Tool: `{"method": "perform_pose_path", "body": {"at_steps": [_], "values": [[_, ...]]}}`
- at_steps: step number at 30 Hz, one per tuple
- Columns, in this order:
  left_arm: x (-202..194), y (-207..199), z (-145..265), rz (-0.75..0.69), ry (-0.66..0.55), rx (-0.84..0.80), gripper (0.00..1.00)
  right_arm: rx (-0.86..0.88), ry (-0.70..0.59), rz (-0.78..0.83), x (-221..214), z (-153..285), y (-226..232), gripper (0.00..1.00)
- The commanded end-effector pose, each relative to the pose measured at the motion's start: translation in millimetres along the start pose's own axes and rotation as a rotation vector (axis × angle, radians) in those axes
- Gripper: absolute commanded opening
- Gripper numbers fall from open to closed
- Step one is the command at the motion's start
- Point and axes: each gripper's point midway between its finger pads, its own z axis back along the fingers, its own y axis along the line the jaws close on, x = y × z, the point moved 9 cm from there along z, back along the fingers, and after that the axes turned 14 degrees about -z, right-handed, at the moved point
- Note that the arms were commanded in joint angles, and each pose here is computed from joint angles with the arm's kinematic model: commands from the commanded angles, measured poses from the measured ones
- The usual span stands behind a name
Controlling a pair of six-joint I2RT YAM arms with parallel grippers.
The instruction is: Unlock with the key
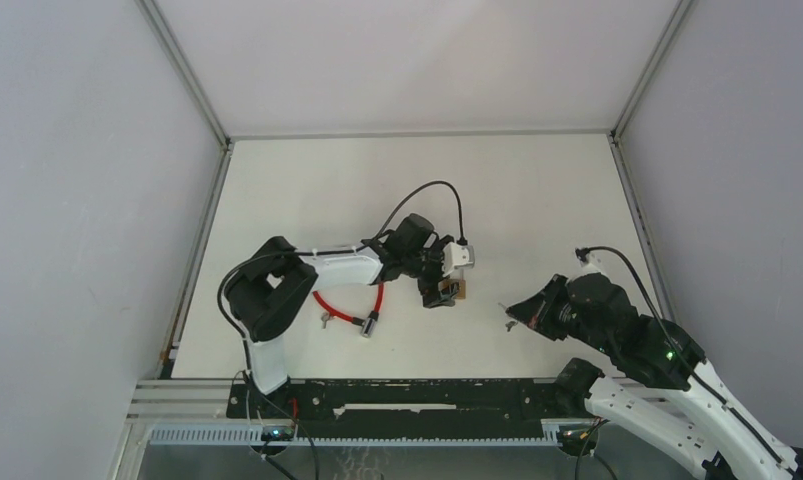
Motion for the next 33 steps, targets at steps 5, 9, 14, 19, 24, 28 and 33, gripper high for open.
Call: {"method": "perform_pose_path", "body": {"at_steps": [5, 9, 14, 19, 24, 28, 33], "values": [[9.1, 14.8, -17.1, -0.037, -0.017, 0.006, 0.87, 0.046, 0.003, -0.023, 2.4, 10.0, 8.9, 0.0], [6.2, 16.6, -20.2, -0.031, -0.002, 0.026, 0.82, 0.049, 0.007, -0.031, 1.9, 11.4, 8.3, 0.0], [0.6, 13.7, -24.3, -0.027, 0.035, 0.049, 0.75, 0.048, 0.003, -0.043, 1.7, 15.2, 4.4, 0.0], [-4.1, 9.3, -28.4, 0.012, 0.066, 0.046, 0.55, 0.057, 0.005, -0.049, 1.4, 18.3, 2.6, 0.0], [-9.7, -2.3, -21.8, 0.052, 0.086, 0.054, 0.4, 0.047, -0.012, -0.045, 2.7, 18.2, 0.4, 0.0], [-14.7, -15.0, -11.7, 0.109, 0.102, 0.081, 0.36, 0.044, -0.018, -0.031, 3.5, 16.2, 1.5, 0.0], [-23.2, -31.4, -0.2, 0.279, 0.143, 0.14, 0.29, 0.04, -0.03, -0.014, 4.3, 10.2, 2.1, 0.0]]}}
